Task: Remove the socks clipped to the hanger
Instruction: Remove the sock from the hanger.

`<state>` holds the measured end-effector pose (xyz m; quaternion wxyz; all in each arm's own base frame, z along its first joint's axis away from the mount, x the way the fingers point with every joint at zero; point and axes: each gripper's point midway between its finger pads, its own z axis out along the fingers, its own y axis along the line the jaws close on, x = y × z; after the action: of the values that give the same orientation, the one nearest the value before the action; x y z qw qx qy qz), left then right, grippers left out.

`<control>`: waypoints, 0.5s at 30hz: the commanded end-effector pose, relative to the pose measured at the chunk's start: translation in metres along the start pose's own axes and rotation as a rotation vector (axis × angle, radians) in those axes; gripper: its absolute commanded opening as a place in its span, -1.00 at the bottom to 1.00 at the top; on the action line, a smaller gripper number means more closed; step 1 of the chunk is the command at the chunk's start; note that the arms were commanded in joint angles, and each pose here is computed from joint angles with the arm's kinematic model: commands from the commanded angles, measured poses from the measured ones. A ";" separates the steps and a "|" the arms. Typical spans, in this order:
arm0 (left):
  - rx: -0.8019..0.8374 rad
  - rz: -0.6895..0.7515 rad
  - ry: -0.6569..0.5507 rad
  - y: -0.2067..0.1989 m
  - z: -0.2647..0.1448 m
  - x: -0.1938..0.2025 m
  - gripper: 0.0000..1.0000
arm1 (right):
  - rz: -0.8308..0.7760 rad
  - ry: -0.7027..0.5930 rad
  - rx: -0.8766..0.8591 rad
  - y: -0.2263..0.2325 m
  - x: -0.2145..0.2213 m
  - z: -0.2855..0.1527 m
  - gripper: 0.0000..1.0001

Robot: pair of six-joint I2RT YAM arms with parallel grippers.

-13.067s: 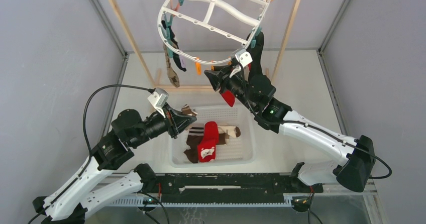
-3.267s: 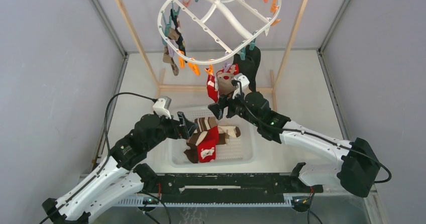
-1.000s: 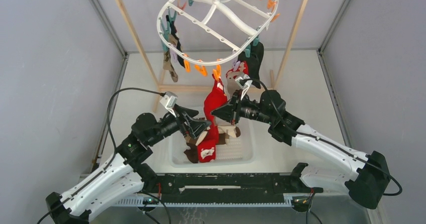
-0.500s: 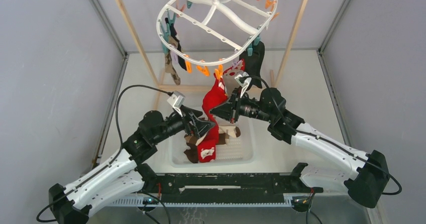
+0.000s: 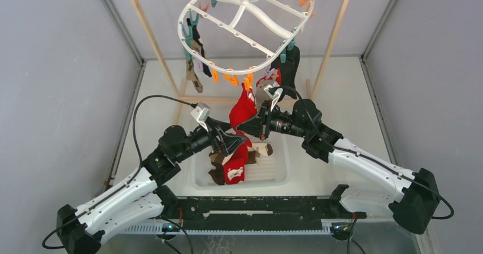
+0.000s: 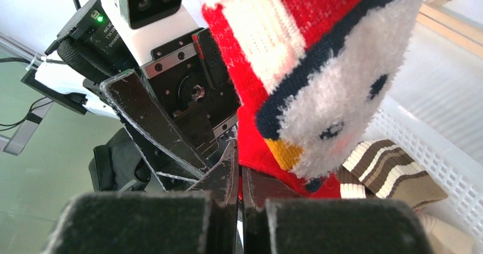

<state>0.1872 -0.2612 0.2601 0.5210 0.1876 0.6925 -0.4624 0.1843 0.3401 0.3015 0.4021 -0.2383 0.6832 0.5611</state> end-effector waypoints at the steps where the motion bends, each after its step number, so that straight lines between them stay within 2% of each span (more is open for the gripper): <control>1: 0.038 0.035 -0.024 -0.004 0.004 0.001 1.00 | -0.029 -0.071 -0.046 0.018 -0.028 0.002 -1.00; 11: 0.076 0.038 -0.029 -0.010 0.006 0.004 1.00 | -0.022 -0.068 -0.047 0.015 -0.026 0.005 -1.00; 15: 0.067 0.033 -0.011 -0.008 0.007 0.008 0.83 | -0.023 -0.068 -0.038 0.013 -0.026 0.005 -1.00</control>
<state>0.1823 -0.2707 0.2513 0.5138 0.2039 0.6850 -0.4745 0.1871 0.3433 0.2958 0.3956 -0.2350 0.6887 0.5603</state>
